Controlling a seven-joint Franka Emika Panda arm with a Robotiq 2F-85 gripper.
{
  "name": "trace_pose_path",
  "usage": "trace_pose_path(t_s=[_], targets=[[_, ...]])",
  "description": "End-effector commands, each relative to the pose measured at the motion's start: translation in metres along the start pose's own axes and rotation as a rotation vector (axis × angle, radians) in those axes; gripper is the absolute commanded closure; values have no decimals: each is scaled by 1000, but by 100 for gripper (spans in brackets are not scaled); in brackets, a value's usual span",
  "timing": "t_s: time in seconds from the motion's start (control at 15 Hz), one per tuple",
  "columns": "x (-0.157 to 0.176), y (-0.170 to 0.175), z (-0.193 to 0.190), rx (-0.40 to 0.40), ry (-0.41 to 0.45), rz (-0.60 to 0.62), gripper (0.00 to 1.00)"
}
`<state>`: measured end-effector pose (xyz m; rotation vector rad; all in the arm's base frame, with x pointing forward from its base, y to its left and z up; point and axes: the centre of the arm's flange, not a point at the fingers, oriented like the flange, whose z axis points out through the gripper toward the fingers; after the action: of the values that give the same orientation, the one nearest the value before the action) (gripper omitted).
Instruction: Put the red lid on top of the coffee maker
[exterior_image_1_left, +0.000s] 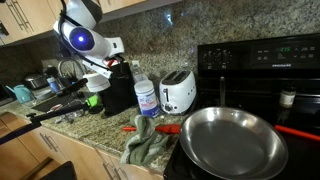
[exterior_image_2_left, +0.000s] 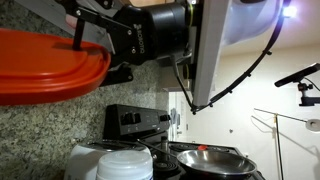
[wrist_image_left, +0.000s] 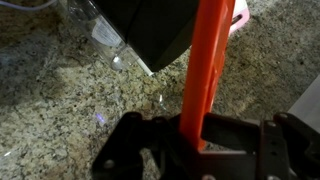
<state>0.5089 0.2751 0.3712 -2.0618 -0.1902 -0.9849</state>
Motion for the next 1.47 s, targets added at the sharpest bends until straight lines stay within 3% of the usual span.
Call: trace_pose_path(t_s=[0.0,0.8,1.4], targets=[[0,0,0,0,0,0,100],[8,-19,21,39,72,2,100],[1,-5,43,23,48,23,100]])
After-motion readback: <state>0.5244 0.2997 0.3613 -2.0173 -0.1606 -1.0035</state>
